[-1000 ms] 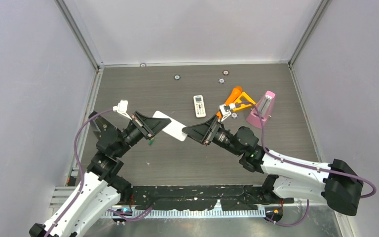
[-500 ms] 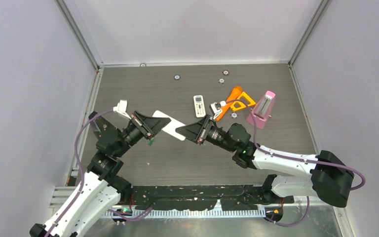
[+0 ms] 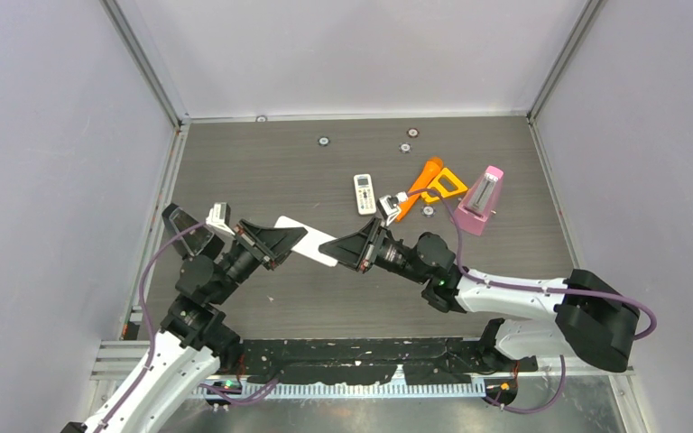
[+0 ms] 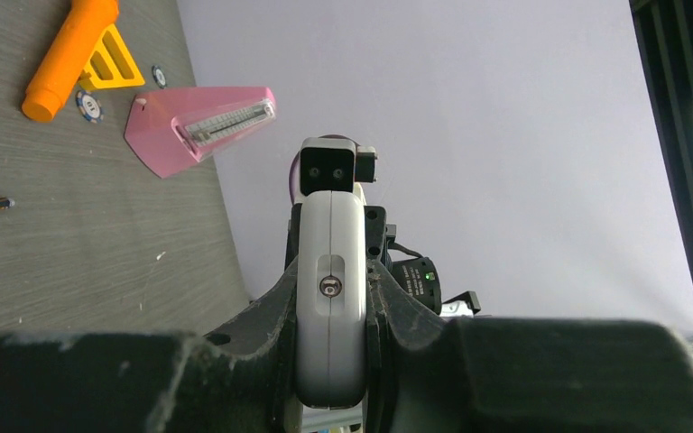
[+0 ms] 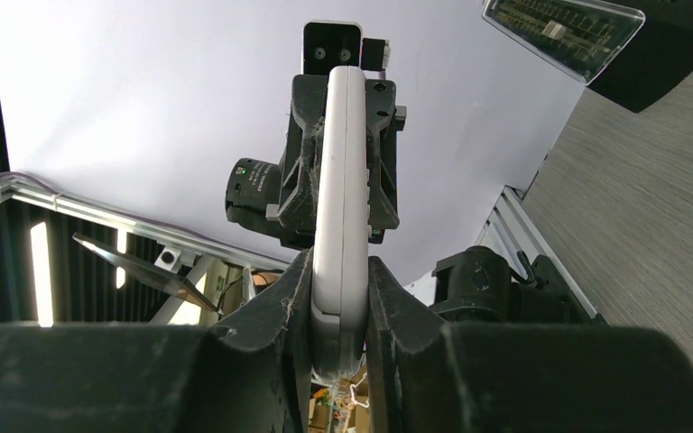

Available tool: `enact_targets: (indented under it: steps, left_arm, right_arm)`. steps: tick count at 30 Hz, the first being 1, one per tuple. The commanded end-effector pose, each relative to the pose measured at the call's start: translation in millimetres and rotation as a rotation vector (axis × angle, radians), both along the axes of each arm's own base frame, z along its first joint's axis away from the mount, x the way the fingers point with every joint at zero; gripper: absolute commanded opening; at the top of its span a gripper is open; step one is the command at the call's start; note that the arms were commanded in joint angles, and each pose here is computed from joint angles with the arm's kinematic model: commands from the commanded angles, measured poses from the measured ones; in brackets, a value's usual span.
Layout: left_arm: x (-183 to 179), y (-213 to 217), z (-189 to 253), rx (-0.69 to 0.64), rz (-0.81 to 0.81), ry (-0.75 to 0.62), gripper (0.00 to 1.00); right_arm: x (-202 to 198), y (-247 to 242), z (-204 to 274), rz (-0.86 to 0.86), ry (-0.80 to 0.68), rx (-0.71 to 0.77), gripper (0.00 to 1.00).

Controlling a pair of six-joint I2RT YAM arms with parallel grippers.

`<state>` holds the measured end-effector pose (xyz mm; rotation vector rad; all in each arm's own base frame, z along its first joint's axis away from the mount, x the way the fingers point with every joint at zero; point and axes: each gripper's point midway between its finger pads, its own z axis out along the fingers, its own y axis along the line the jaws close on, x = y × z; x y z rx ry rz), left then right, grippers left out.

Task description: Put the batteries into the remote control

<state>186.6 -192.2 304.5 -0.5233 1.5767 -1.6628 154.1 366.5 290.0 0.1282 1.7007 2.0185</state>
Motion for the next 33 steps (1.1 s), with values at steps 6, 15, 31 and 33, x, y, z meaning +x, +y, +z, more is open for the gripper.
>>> enact_targets:
  steps: [6, 15, 31, 33]
  left_arm:
    - [27, 41, 25, -0.085, 0.261, -0.049, 0.00]
    - [27, 37, 23, -0.088, 0.239, -0.043, 0.00]
    - [20, 16, 14, -0.014, 0.122, -0.043, 0.00]
    - [18, 14, 13, -0.009, 0.109, -0.043, 0.00]
  right_arm:
    - [5, -9, 22, -0.029, -0.034, 0.087, 0.19]
    - [9, -8, 19, -0.038, -0.010, 0.059, 0.44]
    - [27, -7, 20, -0.090, -0.068, -0.072, 0.62]
    - [33, -8, 27, -0.111, -0.088, -0.069, 0.62]
